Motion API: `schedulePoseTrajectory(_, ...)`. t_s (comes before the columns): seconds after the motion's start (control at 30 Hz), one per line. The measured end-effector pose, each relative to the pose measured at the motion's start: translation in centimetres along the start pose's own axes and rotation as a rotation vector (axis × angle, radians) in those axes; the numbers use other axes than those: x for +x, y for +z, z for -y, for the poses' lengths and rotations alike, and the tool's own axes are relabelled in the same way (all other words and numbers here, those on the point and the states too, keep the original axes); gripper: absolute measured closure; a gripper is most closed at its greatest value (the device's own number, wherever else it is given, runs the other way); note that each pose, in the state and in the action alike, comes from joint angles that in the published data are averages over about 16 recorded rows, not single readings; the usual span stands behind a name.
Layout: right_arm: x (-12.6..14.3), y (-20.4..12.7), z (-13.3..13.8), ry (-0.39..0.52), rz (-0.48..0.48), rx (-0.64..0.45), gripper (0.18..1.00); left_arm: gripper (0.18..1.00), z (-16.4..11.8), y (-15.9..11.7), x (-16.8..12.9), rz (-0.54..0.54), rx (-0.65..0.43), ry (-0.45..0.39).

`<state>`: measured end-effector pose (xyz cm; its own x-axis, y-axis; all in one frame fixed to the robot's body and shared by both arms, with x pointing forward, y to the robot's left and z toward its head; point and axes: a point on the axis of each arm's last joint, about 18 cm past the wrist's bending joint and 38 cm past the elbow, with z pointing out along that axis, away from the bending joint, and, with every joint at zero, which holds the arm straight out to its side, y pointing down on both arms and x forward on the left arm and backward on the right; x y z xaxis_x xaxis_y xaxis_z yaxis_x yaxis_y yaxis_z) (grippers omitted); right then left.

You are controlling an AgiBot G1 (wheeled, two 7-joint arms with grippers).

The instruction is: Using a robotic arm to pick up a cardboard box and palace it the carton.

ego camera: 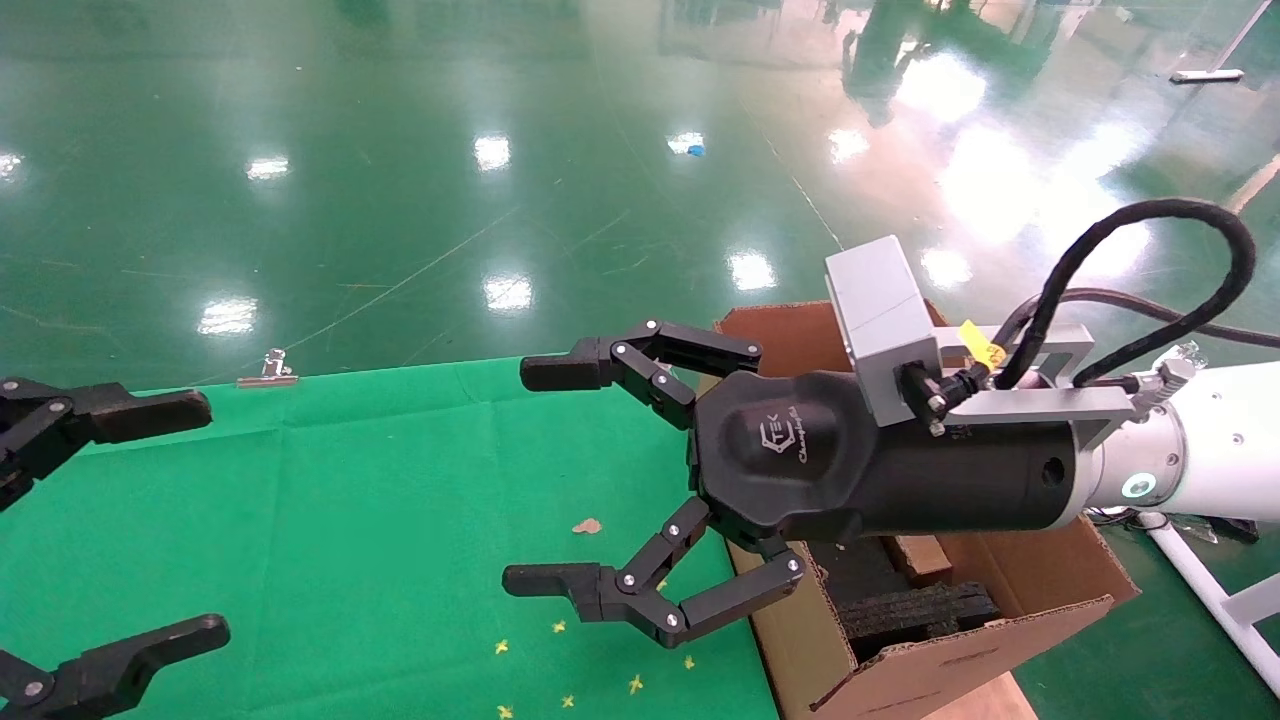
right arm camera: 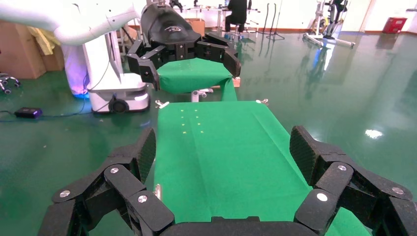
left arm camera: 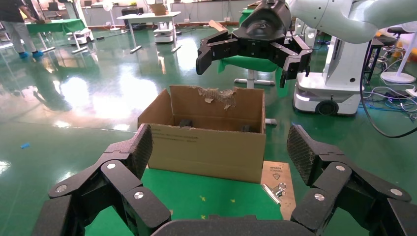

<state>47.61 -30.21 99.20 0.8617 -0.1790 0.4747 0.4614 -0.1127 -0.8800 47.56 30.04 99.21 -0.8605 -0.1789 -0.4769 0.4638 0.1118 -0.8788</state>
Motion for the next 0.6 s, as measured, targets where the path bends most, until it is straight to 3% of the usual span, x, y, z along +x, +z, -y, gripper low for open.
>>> schedulePoseTrajectory(0.6, 0.01, 0.00, 0.01, 0.000, 0.000, 0.000, 0.178, 0.184, 0.00, 0.00, 0.00, 0.000, 0.000, 0.000)
